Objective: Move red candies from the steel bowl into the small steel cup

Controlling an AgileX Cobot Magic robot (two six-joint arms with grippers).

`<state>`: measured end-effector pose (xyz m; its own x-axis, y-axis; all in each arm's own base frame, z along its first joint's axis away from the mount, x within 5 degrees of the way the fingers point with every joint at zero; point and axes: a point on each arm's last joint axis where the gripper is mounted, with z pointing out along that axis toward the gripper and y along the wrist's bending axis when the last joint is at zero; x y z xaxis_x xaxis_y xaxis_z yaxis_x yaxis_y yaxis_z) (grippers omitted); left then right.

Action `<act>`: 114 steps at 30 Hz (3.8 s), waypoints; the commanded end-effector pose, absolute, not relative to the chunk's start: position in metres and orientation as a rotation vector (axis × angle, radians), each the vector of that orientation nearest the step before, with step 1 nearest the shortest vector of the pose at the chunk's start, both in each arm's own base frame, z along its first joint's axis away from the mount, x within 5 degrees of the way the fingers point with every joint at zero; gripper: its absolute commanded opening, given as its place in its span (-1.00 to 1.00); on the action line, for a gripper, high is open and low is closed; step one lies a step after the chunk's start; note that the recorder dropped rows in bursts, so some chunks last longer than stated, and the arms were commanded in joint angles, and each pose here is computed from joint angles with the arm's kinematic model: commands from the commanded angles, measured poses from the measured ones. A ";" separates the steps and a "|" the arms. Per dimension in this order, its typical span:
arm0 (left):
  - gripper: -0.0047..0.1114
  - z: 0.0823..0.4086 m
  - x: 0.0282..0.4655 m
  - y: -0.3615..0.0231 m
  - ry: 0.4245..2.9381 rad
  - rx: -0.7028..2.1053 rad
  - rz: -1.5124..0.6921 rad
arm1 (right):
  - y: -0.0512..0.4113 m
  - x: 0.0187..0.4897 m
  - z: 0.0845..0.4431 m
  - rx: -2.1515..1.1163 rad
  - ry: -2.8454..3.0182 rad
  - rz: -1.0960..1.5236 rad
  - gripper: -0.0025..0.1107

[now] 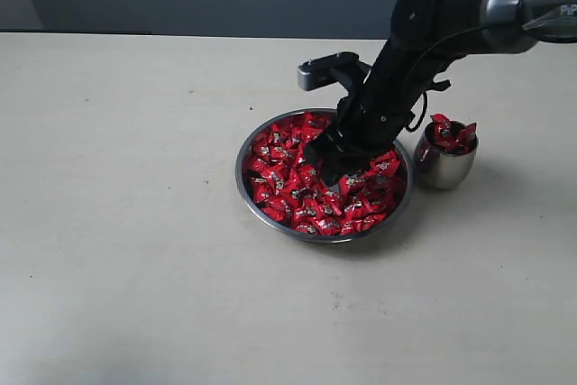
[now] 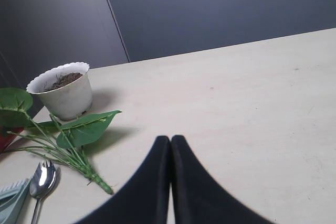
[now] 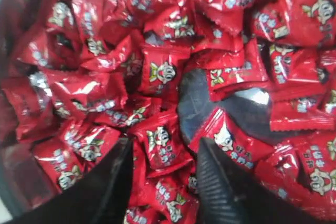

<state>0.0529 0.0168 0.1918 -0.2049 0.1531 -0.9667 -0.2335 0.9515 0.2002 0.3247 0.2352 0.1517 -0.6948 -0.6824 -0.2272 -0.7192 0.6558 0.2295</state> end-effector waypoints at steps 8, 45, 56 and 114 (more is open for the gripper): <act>-0.91 0.192 0.053 0.017 1.731 -0.056 0.351 | 0.235 0.336 0.128 -1.145 2.728 0.243 -0.26; -0.91 0.192 0.053 0.017 1.731 -0.056 0.351 | 0.122 0.348 0.223 -0.619 2.705 0.395 -0.95; -0.91 0.192 0.053 0.017 1.731 -0.056 0.351 | 0.118 0.355 0.203 -0.680 2.741 0.319 -0.95; -0.91 0.192 0.053 0.017 1.731 -0.056 0.351 | 0.107 0.330 0.272 -0.654 2.609 0.255 -0.43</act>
